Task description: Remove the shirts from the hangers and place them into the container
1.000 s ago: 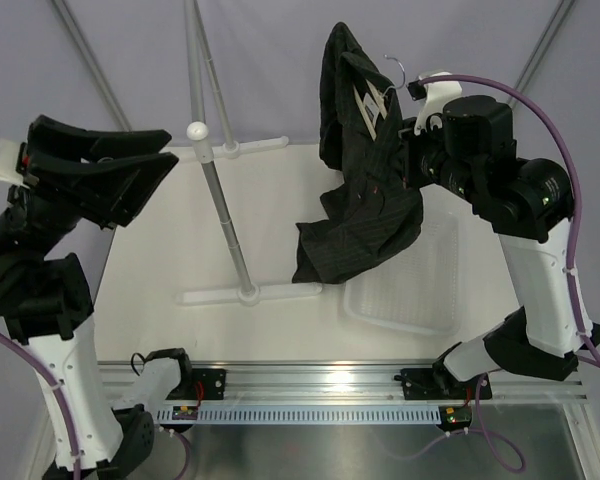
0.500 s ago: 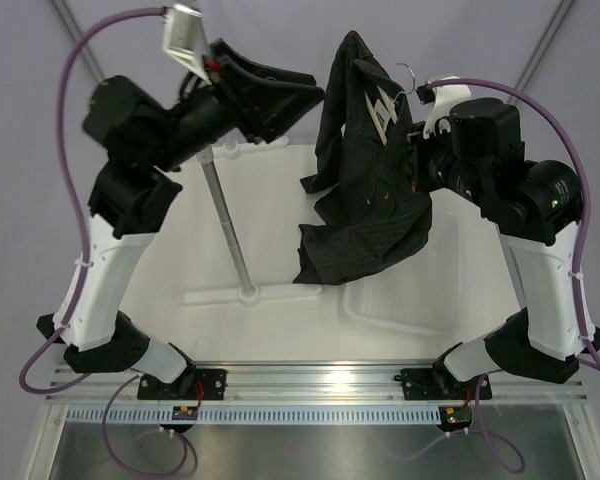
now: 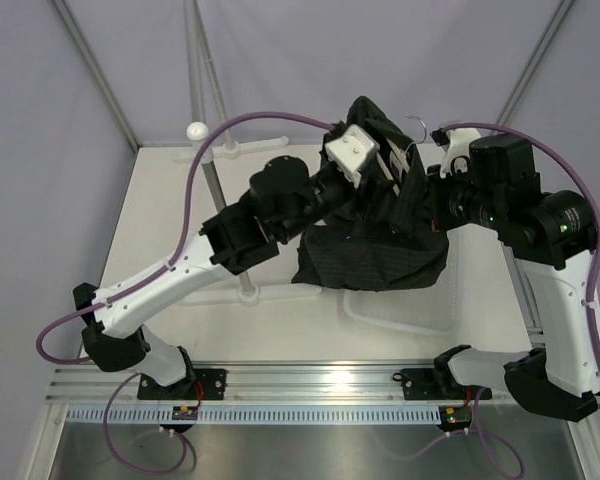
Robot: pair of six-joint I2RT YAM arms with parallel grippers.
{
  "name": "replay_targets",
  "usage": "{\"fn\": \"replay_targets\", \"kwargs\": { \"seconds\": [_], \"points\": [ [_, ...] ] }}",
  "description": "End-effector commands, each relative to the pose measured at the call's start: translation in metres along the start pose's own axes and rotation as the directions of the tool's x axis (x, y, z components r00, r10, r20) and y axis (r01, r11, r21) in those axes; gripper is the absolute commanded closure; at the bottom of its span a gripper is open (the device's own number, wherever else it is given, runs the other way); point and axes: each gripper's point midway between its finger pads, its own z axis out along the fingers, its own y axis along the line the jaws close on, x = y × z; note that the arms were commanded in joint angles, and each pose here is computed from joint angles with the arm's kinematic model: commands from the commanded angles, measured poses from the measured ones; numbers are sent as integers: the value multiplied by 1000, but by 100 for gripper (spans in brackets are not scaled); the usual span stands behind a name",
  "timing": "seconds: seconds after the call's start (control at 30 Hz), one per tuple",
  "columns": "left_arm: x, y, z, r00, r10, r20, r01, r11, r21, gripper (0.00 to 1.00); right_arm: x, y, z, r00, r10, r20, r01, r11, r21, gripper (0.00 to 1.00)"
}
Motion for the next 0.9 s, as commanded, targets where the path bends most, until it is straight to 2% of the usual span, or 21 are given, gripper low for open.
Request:
{"fn": "replay_targets", "kwargs": {
  "seconds": [0.0,0.07,0.17,0.2,0.23,0.3,0.43,0.6,0.73,0.77,0.8,0.87],
  "points": [
    [-25,29,-5,966,241,97,-219,957,-193,35,16,26,-15,1000,12,-14,-14,987,-163,100],
    [-8,30,-2,946,312,86,-290,936,-201,34,23,31,-14,998,52,-42,-59,982,-180,100],
    [-11,31,-15,916,371,151,-334,915,-226,36,28,38,-16,995,87,-58,-98,972,-213,100],
    [4,31,-21,907,397,137,-364,906,-217,37,30,39,-16,994,92,-58,-103,970,-219,100],
    [0,32,-26,902,396,173,-354,906,-231,38,31,40,-16,993,97,-60,-108,969,-223,100],
    [16,32,-30,901,402,162,-363,904,-227,40,34,44,-16,993,91,-73,-106,964,-245,100],
    [18,29,-36,890,420,177,-383,900,-209,40,38,50,-22,995,79,-57,-92,953,-289,100],
    [22,6,-44,861,441,253,-431,897,-96,28,50,54,-23,994,71,-83,-94,943,-320,100],
    [25,-6,-43,876,408,256,-421,907,-4,24,55,55,-26,995,61,-83,-85,941,-327,100],
    [17,-7,-44,884,383,269,-399,917,5,25,56,55,-26,995,60,-81,-84,940,-330,100],
    [20,-11,-41,907,331,261,-350,936,32,34,56,56,-30,996,58,-71,-79,938,-337,100],
    [14,-14,-38,929,259,266,-282,958,53,43,56,59,-34,997,58,-59,-75,932,-355,100]
  ]
}}
